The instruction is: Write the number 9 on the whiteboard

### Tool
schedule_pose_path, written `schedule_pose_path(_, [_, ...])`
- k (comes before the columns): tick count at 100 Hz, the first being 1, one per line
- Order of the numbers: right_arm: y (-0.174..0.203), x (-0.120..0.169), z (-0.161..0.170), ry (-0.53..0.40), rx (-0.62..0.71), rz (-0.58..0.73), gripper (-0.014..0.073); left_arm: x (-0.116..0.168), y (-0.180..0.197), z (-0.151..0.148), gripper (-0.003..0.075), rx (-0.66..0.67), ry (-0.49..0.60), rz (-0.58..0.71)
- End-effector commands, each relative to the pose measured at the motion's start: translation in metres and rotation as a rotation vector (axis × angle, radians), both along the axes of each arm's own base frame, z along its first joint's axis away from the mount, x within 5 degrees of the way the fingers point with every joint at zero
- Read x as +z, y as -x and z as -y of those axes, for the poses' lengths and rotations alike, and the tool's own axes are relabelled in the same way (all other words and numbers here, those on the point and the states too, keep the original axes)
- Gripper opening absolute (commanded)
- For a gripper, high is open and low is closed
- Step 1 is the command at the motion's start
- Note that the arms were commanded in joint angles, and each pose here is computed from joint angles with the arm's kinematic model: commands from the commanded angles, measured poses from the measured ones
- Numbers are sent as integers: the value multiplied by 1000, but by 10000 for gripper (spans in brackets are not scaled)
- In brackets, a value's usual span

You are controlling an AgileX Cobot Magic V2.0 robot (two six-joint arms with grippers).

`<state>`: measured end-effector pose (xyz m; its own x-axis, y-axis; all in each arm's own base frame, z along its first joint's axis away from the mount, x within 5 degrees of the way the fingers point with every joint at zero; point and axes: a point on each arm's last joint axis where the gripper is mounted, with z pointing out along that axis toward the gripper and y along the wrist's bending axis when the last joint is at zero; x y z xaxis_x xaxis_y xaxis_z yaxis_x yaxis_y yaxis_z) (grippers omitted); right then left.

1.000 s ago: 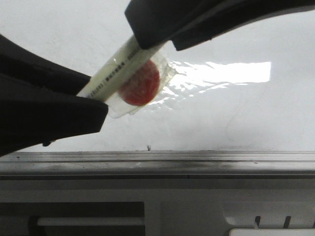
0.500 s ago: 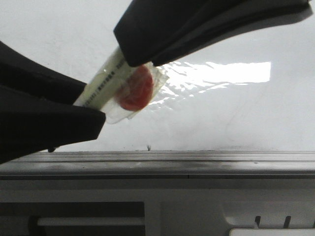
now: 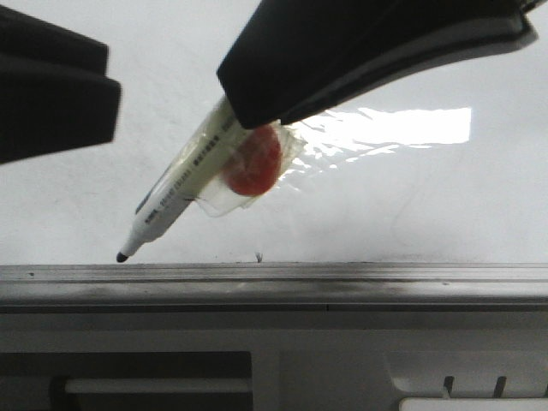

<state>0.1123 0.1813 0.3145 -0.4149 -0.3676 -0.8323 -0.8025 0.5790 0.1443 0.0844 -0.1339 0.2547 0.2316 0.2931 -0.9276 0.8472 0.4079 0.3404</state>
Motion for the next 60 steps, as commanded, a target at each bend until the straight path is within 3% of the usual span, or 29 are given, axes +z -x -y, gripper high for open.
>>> schedule_pose_path(1, [-4,19,-1,-91,-3,100,-60,20,4,-7,180,25,113,-10])
schedule_pose_path(24, [-12,33,-1,-147,-22,200,-60,39,17,-30,180,50,231,30])
schedule_pose_path(60, [-38,59,19,-173,-185,208,-60,41,19,-34,180,69,270,-4])
